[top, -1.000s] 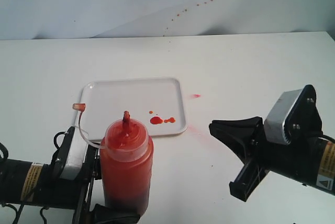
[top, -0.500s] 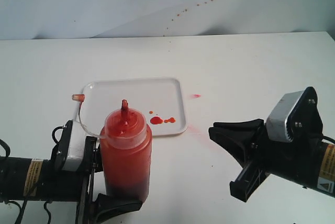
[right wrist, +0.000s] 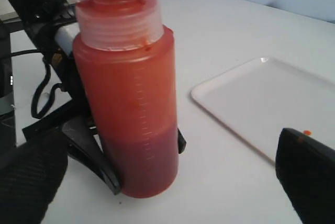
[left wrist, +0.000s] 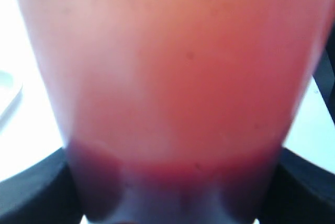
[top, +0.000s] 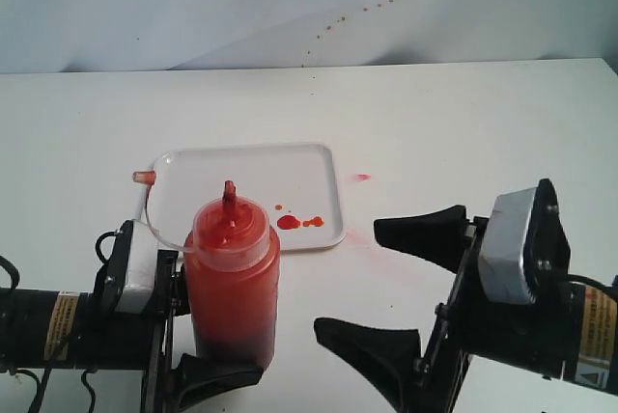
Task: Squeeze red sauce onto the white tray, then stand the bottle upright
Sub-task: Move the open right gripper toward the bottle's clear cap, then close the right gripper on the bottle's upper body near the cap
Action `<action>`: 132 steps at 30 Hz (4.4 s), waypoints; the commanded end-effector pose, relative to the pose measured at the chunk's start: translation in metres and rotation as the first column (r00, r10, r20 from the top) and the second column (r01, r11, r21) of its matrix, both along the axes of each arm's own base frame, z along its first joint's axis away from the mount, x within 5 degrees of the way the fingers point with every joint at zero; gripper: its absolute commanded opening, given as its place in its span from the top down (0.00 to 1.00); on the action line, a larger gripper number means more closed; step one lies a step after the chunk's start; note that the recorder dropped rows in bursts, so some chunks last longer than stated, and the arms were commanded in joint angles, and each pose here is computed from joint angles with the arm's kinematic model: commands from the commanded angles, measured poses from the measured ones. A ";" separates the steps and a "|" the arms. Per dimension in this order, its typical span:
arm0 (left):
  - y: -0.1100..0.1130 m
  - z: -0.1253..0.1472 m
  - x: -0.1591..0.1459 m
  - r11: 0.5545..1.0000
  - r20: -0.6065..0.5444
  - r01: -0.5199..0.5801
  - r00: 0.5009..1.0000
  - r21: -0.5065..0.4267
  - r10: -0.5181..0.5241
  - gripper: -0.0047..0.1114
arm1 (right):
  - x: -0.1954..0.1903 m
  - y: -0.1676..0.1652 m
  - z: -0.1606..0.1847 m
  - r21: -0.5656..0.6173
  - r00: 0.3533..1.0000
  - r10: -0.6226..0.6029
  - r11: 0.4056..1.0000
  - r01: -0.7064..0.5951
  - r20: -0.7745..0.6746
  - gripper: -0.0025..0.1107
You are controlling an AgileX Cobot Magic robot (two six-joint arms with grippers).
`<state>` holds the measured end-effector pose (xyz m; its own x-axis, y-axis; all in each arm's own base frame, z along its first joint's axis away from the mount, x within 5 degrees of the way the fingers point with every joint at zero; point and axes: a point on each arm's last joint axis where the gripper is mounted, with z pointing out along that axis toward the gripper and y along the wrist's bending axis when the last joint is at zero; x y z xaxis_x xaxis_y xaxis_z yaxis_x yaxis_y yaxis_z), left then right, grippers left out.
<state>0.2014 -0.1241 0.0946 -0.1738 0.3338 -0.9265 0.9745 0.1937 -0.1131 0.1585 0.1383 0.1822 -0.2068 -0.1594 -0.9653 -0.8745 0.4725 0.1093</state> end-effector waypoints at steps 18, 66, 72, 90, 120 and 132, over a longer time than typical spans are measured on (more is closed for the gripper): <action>-0.001 0.009 0.002 0.998 0.026 -0.016 1.000 -0.067 0.017 0.96 | -0.007 0.020 -0.004 0.059 1.000 0.002 0.998 0.000 -0.022 0.05; -0.001 0.009 0.003 0.997 0.027 -0.024 0.999 -0.068 0.026 0.96 | 0.041 0.119 -0.029 -0.037 0.966 0.256 0.966 -0.257 -0.035 0.98; -0.001 0.009 0.003 0.997 0.025 -0.025 0.999 -0.068 0.027 0.96 | 0.041 0.119 -0.029 -0.037 0.966 0.256 0.966 -0.257 -0.035 0.98; -0.001 0.009 0.003 0.996 -0.020 -0.042 0.999 -0.075 0.041 0.33 | 0.047 0.115 -0.036 -0.099 0.981 0.177 0.978 -0.185 -0.079 0.98; 0.001 0.017 0.003 0.996 -0.093 -0.089 0.992 -0.026 0.086 0.20 | 0.066 0.106 -0.037 -0.081 0.986 -0.093 0.993 0.082 -0.142 0.98; 0.011 0.053 0.008 0.966 -0.018 -0.247 0.968 0.079 0.249 0.35 | 0.064 0.107 -0.037 -0.091 0.989 -0.067 0.994 0.056 -0.130 0.98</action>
<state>0.2087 -0.1148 0.1408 -0.2628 0.3463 -0.9006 0.9129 0.3912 -0.1160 0.2226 0.2427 0.1372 -0.3839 -0.2509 -0.8886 -0.8040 0.5640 0.1881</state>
